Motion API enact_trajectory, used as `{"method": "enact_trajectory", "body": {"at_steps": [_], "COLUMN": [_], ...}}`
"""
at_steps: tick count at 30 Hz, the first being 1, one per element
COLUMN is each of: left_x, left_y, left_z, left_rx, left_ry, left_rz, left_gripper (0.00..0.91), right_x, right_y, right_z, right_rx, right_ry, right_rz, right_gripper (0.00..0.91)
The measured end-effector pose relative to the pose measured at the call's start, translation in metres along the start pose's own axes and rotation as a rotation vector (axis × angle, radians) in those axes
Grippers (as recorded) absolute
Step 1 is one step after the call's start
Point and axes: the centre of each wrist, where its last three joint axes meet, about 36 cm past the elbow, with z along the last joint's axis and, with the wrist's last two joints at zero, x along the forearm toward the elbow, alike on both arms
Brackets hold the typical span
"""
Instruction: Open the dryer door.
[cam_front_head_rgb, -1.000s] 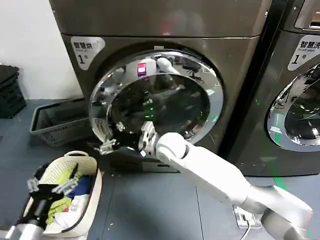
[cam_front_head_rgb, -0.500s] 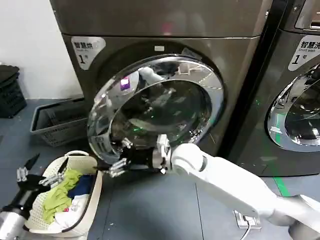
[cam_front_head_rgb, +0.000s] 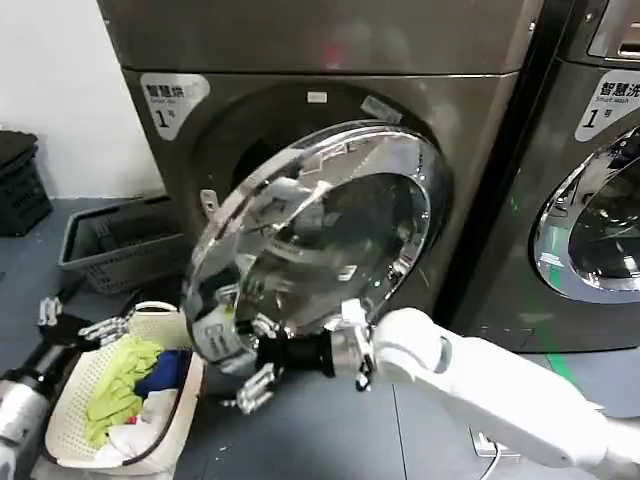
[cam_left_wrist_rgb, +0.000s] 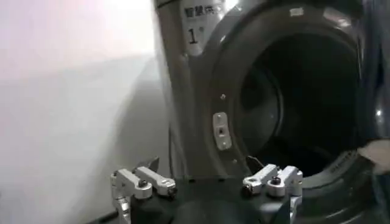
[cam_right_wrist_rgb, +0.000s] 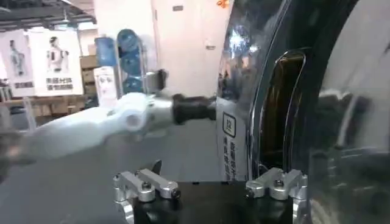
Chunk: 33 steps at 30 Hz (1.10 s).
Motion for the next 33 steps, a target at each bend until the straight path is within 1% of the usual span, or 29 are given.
{"method": "enact_trajectory", "body": {"at_steps": [7,11,14,21,30,33], "left_x": [-0.035,-0.056,-0.072,-0.103,-0.135,-0.143], "left_y": [0.010,0.008,0.004,-0.016,-0.050,-0.062], "left_z": [0.003,0.005,0.002,-0.002,0.006,0.005], "left_rx": [-0.072,-0.098,-0.124,-0.177,-0.152,-0.144], "left_ry": [-0.043,-0.048,-0.055,-0.057,-0.078,-0.098], "left_rz": [0.158,0.277,0.362,0.531,0.655,0.688], "left_gripper": [0.907,0.907,0.907,0.907,0.907,0.907], "right_x": [0.026,0.040,0.052,0.081,0.121,0.135], "right_y": [0.016,0.024,0.030,0.050,0.082,0.094], "right_z": [-0.001,-0.001,0.000,0.005,0.007,0.007], "right_rx": [0.003,0.021,0.027,0.026,0.015,0.036], "right_ry": [0.030,0.058,0.070,0.072,0.035,0.023], "right_rz": [-0.030,-0.035,-0.023,0.047,0.194,0.258], "right_gripper": [0.907,0.907,0.907,0.907,0.907,0.907]}}
